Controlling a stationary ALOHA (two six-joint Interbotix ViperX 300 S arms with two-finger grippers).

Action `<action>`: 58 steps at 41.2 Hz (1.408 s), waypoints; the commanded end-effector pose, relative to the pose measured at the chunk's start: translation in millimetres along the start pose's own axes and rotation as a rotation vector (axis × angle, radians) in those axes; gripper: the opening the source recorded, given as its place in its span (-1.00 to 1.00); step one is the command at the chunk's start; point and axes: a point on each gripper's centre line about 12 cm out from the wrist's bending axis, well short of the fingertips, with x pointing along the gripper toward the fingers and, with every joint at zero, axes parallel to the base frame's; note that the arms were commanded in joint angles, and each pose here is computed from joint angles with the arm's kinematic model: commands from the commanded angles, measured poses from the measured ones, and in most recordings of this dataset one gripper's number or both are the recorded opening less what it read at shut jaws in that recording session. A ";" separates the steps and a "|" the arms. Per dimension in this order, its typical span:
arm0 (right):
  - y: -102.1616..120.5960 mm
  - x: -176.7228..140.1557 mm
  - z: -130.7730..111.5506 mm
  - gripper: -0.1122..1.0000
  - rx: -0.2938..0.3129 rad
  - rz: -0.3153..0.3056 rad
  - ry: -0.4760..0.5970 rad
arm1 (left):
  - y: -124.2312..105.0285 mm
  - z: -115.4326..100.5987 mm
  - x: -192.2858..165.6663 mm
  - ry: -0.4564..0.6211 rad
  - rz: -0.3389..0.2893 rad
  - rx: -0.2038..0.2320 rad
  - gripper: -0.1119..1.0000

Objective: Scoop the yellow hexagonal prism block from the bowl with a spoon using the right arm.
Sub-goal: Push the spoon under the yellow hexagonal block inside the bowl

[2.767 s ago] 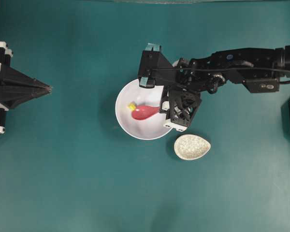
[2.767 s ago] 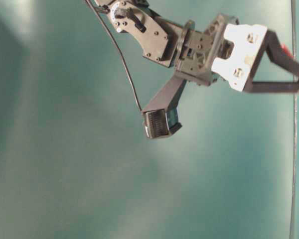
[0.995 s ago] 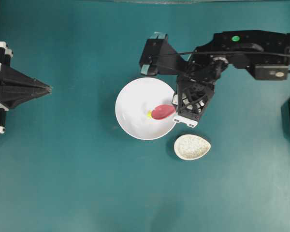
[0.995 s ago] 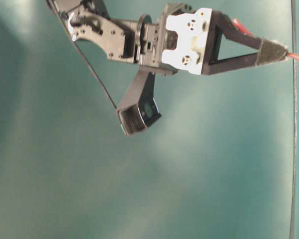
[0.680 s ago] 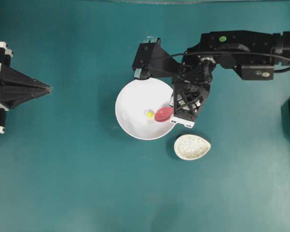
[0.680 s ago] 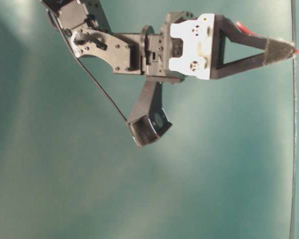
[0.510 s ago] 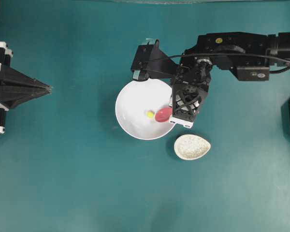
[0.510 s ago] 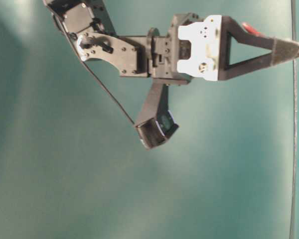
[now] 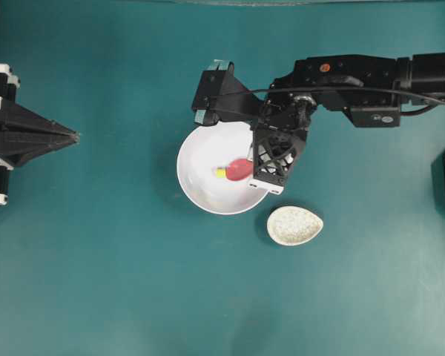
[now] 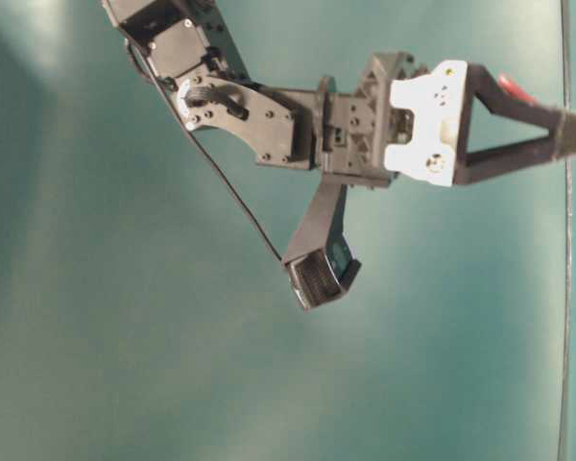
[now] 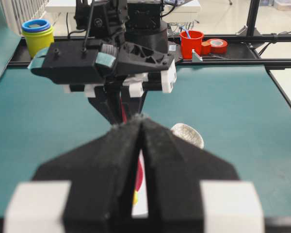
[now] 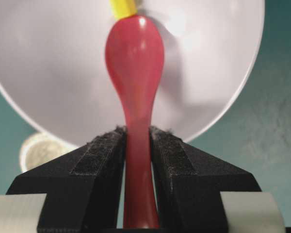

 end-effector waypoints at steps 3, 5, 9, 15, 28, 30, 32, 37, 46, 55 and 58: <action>2.8 -11.3 10.0 -0.38 -0.009 0.004 -0.070 | 0.5 8.1 2.7 -0.021 0.002 0.003 -0.80; 2.8 -11.3 11.0 -0.38 -0.009 0.004 -0.079 | 0.2 8.1 2.7 -0.021 0.000 0.003 -0.80; 4.1 -11.2 12.0 -0.38 -0.018 0.005 -0.089 | 0.5 7.8 3.0 -0.020 0.002 0.003 -0.80; 7.2 -11.3 15.7 -0.38 -0.044 0.009 -0.118 | 0.5 7.8 3.0 -0.020 0.002 0.003 -0.80; 11.5 -12.8 24.9 -0.38 -0.068 0.013 -0.178 | 0.5 7.8 3.0 -0.020 0.002 0.003 -0.80; 12.1 -12.3 26.2 -0.38 -0.074 0.013 -0.189 | 0.2 7.6 3.0 -0.018 0.000 0.003 -0.80; 12.2 -12.6 27.6 -0.38 -0.080 0.012 -0.201 | 0.2 7.9 2.7 -0.020 0.000 0.003 -0.80; 12.6 -14.0 31.2 -0.38 -0.087 0.012 -0.233 | 0.5 7.6 3.0 -0.018 0.002 0.003 -0.80; 12.8 -16.0 37.2 -0.38 -0.091 0.011 -0.284 | 0.2 7.7 2.7 -0.018 0.000 0.003 -0.80; 13.4 -19.9 37.6 -0.38 -0.090 0.012 -0.299 | 0.2 7.4 3.0 -0.017 0.000 0.003 -0.80; 14.1 -23.9 37.3 -0.38 -0.090 0.014 -0.306 | 0.2 7.7 2.7 -0.018 0.000 0.003 -0.80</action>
